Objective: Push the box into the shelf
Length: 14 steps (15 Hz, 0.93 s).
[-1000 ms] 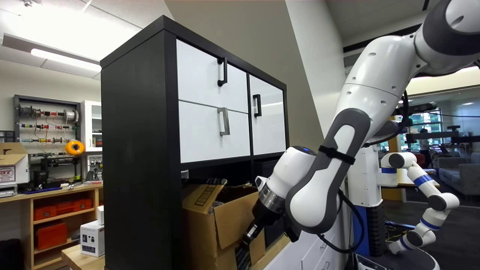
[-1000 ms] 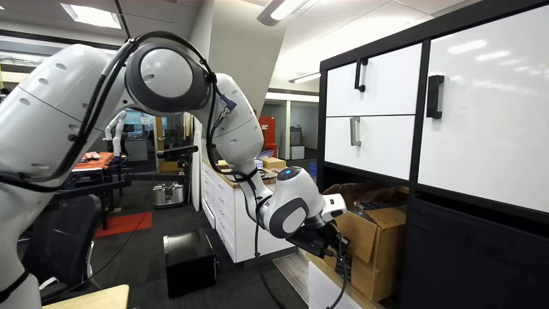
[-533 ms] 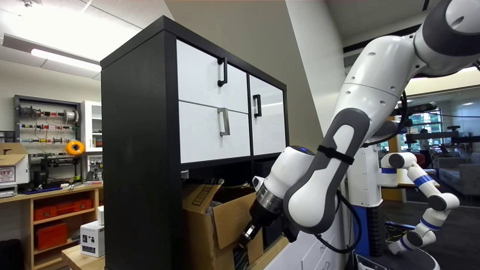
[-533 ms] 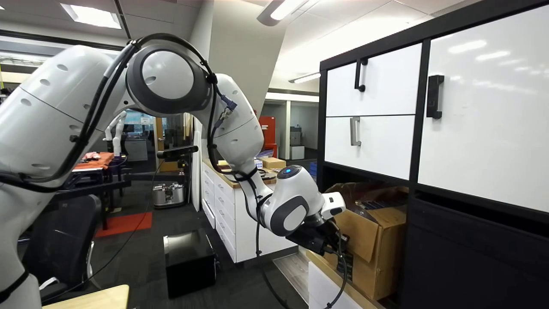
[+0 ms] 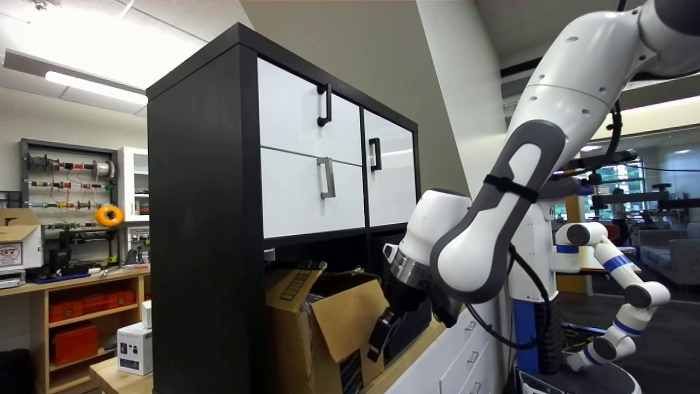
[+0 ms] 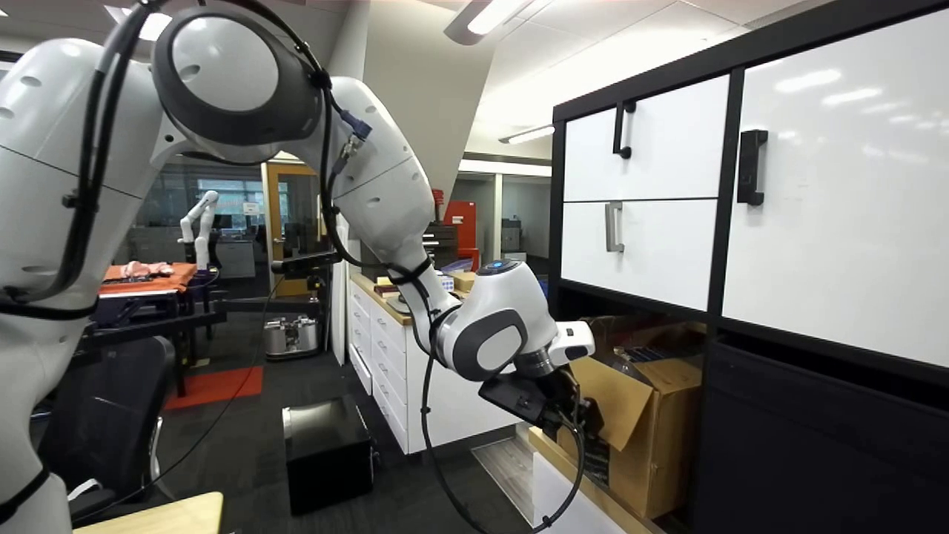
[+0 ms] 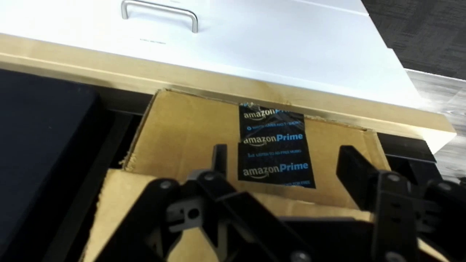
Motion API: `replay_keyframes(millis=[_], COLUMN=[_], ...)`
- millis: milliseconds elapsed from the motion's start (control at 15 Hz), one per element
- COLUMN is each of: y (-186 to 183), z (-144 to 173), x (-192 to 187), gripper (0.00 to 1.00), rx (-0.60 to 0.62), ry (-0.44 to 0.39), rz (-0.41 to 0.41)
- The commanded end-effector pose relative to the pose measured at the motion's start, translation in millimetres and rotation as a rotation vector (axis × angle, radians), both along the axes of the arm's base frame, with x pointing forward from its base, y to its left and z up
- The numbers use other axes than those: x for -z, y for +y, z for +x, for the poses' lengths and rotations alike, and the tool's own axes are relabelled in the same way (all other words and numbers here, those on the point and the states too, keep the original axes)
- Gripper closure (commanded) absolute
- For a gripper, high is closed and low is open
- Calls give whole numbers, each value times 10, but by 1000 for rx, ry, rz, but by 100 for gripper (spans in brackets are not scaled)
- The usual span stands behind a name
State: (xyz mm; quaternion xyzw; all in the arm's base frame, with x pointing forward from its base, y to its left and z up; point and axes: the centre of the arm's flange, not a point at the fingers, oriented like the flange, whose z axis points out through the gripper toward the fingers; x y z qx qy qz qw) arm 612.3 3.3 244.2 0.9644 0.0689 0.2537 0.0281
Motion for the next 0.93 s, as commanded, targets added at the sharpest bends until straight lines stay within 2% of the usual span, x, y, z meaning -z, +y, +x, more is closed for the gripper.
replay_keyframes(millis=[0,400,867], y=[-77,-233,-336], z=[-389,-796,-1210], x=[-310,-350,-478], gripper=[0,0,0], rx=[62,128,162], ry=[112,318,433], rz=[1,-67,-97])
